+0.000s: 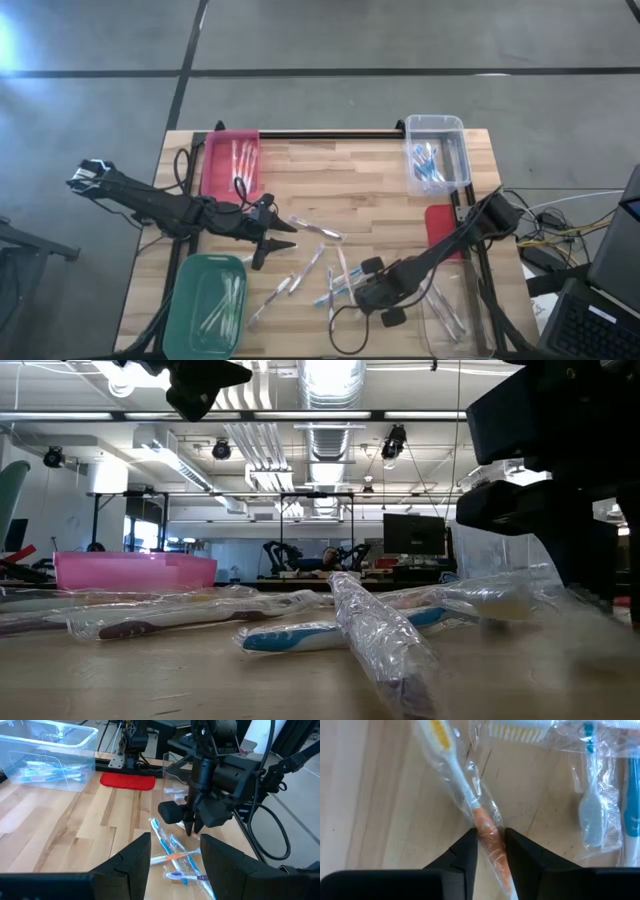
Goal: Pick & Place Toothbrushes
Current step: Put the orange toothbrush into the pink bin
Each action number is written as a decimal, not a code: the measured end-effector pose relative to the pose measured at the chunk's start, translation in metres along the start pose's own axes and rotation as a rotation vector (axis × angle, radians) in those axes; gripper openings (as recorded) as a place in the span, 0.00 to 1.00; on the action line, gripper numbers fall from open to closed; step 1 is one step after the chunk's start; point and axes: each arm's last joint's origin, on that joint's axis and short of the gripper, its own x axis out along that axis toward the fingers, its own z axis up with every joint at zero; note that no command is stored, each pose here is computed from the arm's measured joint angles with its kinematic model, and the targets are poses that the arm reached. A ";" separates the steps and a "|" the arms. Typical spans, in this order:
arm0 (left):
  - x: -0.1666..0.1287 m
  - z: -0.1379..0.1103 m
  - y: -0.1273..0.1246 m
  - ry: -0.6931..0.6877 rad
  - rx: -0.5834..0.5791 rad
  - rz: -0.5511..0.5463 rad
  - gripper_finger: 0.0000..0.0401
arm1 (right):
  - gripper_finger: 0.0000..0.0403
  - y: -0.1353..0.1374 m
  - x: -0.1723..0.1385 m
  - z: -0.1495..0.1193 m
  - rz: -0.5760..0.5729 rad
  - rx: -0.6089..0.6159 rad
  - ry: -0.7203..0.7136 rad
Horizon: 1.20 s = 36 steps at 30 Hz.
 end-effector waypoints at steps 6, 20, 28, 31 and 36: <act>0.000 0.000 0.000 0.000 0.000 0.000 0.44 | 0.16 0.002 -0.002 0.006 -0.004 -0.032 0.031; 0.000 0.000 0.000 -0.003 -0.001 0.000 0.44 | 0.10 0.014 -0.069 0.030 0.067 -0.089 -0.078; 0.000 0.000 0.000 -0.003 0.000 0.000 0.44 | 0.08 0.020 -0.116 0.049 0.059 -0.077 -0.211; 0.000 0.000 0.000 -0.003 0.016 0.000 0.44 | 0.08 0.019 -0.129 0.056 0.064 -0.082 -0.259; 0.000 0.000 0.000 0.001 0.033 0.001 0.44 | 0.07 0.012 -0.142 0.063 0.062 -0.090 -0.306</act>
